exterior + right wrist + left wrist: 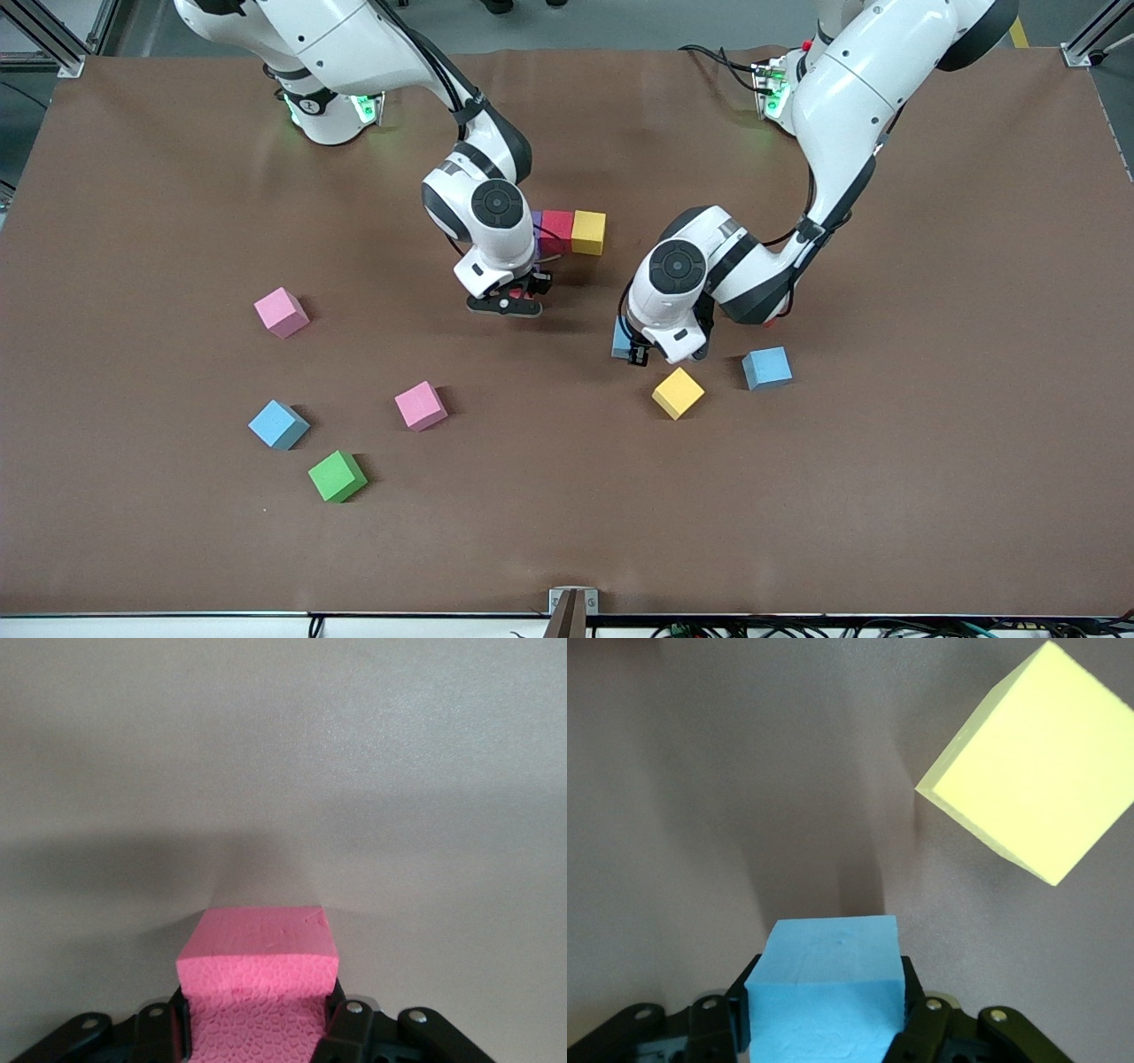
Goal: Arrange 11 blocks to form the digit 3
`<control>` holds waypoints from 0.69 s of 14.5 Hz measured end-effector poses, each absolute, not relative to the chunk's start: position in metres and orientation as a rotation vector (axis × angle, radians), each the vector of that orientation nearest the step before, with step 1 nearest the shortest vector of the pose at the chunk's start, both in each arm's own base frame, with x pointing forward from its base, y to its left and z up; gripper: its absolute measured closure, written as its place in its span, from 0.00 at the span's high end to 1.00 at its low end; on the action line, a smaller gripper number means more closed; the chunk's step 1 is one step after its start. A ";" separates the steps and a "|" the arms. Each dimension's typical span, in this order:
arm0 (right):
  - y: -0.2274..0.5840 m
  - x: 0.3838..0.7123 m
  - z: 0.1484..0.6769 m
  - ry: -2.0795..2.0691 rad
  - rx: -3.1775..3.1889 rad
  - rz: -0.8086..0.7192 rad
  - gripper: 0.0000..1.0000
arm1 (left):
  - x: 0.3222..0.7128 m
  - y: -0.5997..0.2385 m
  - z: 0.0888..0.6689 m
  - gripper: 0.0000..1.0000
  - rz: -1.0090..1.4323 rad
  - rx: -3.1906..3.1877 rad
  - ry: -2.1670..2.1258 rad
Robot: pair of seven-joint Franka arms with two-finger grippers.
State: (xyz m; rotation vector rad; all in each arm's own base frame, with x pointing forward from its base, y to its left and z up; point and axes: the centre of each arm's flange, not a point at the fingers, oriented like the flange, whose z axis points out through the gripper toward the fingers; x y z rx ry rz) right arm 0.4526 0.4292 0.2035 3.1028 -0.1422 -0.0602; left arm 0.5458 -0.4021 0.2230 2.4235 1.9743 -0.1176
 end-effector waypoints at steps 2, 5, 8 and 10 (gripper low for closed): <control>0.429 0.452 0.204 -0.144 3.103 -0.060 0.53 | 0.547 -0.403 0.224 0.61 -0.115 2.415 1.967; 0.430 0.452 0.204 -0.144 3.103 -0.060 0.53 | 0.547 -0.403 0.225 0.61 -0.107 2.414 1.959; 0.431 0.451 0.204 -0.141 3.103 -0.060 0.53 | 0.547 -0.404 0.225 0.61 -0.097 2.421 1.949; 0.432 0.450 0.204 -0.139 3.103 -0.060 0.53 | 0.546 -0.405 0.224 0.61 -0.097 2.422 1.948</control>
